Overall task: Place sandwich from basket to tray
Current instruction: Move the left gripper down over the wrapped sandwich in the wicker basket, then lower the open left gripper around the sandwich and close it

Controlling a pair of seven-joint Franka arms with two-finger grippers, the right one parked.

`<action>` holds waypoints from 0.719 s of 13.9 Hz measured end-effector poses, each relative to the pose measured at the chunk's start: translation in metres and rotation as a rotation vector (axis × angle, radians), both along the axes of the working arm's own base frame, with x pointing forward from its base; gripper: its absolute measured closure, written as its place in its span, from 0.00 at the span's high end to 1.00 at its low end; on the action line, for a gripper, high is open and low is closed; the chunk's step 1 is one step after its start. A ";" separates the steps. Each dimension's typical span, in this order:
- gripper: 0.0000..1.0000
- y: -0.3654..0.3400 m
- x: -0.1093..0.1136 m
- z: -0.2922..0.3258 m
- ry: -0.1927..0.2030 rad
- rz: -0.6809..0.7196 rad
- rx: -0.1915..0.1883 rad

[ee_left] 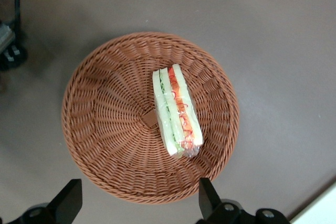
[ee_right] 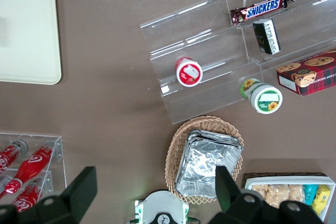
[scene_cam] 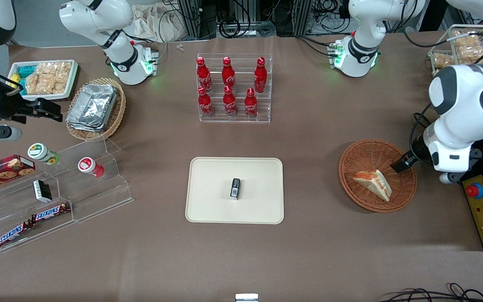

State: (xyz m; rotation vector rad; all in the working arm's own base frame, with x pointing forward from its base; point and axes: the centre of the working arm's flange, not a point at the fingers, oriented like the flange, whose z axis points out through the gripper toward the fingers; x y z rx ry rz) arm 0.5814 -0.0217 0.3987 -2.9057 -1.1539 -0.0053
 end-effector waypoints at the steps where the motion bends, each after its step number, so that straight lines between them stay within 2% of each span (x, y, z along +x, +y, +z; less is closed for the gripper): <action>1: 1.00 -0.001 0.004 -0.010 0.011 0.042 0.001; 6: 0.99 -0.010 0.026 -0.060 0.057 0.196 0.007; 10: 0.99 -0.025 0.036 -0.091 0.093 0.252 0.015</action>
